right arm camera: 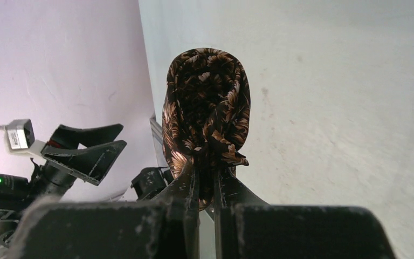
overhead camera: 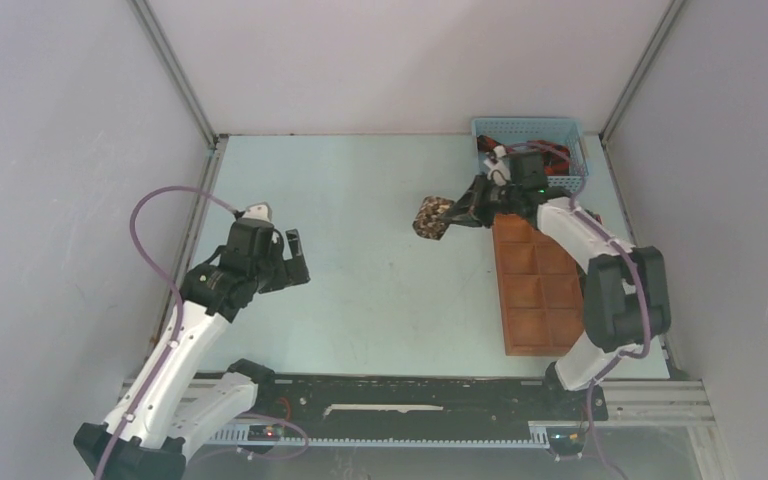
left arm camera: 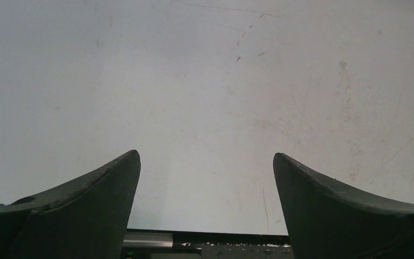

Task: Roll the ties
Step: Pick up the tie at the center of the board, then place the tie in the storage box.

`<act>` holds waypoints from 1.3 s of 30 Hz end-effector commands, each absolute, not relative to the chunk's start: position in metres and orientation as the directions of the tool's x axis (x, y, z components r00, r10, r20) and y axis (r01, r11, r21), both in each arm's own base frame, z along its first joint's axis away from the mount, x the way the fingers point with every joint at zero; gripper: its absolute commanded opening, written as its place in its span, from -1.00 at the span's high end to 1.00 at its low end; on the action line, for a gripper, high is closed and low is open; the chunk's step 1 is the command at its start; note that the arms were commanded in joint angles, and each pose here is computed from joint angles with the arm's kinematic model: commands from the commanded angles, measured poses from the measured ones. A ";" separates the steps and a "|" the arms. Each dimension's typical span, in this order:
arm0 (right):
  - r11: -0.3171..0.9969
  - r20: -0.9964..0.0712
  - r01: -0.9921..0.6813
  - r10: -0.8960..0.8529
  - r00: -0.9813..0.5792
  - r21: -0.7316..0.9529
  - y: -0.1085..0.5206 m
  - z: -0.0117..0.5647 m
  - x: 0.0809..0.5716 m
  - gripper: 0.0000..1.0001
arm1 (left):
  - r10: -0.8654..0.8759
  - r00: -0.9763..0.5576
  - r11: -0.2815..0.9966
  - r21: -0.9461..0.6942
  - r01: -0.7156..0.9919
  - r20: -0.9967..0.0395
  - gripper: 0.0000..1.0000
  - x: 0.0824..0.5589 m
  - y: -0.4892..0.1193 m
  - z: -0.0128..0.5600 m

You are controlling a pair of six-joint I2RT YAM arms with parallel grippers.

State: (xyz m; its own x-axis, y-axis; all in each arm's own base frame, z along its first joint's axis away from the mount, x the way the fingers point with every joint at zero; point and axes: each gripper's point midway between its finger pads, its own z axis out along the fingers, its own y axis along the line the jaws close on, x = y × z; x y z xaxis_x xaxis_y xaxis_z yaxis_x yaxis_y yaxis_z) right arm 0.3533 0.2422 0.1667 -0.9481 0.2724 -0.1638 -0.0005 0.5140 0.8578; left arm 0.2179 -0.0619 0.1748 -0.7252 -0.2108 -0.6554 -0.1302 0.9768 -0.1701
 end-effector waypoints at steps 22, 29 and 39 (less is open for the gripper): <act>0.742 -0.423 0.337 0.627 -0.654 0.579 0.006 0.142 0.365 1.00 | -0.285 -0.533 0.959 -0.240 -0.153 -0.797 -0.99 0.209 -0.043 0.202; 0.774 -0.473 0.350 0.610 -0.635 0.528 0.005 0.118 0.392 1.00 | -0.282 -0.536 0.959 -0.243 -0.144 -0.796 -0.99 0.210 -0.045 0.201; 0.829 -0.499 0.409 0.558 -0.663 0.382 0.018 0.076 0.400 1.00 | -0.282 -0.523 0.959 -0.243 -0.143 -0.805 -0.99 0.210 -0.043 0.202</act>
